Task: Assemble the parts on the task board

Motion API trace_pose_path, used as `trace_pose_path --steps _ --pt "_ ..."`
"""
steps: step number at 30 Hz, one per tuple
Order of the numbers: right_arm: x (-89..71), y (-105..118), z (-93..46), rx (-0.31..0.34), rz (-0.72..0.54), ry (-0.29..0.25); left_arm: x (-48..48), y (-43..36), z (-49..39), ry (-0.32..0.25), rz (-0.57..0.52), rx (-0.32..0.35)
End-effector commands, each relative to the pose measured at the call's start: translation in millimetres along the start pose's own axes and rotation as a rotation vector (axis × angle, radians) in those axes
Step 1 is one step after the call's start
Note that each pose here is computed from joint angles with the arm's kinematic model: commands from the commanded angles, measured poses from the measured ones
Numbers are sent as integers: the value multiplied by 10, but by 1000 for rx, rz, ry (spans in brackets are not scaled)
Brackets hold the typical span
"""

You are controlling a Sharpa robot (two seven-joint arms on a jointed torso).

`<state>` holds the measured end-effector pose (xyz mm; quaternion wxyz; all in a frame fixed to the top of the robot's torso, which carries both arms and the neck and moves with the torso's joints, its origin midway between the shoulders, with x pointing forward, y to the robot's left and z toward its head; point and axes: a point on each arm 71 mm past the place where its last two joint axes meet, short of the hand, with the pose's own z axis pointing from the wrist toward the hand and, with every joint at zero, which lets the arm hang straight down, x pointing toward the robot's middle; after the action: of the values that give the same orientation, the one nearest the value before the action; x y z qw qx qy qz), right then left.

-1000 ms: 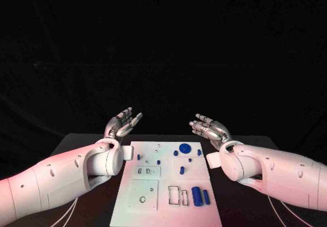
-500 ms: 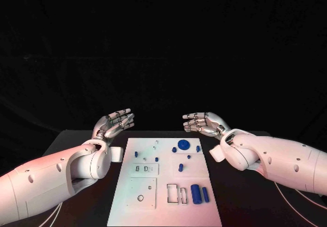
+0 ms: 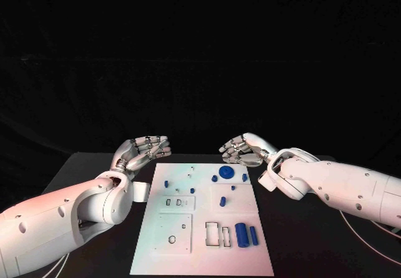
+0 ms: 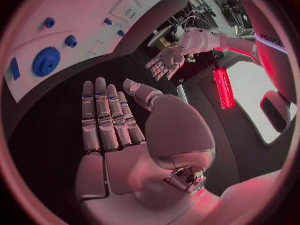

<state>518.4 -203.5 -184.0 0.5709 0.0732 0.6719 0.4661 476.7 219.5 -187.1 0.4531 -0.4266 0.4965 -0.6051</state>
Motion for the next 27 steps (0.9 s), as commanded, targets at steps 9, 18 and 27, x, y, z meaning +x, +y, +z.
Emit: trace_pose_path --steps 9,18,27 --pt "39 97 87 -4 -446 142 113 -139 -68 87 -24 26" --pt "78 123 131 17 -628 179 224 -238 -141 112 -65 27" --pt "114 113 166 54 -694 201 268 -254 -161 119 -77 19"
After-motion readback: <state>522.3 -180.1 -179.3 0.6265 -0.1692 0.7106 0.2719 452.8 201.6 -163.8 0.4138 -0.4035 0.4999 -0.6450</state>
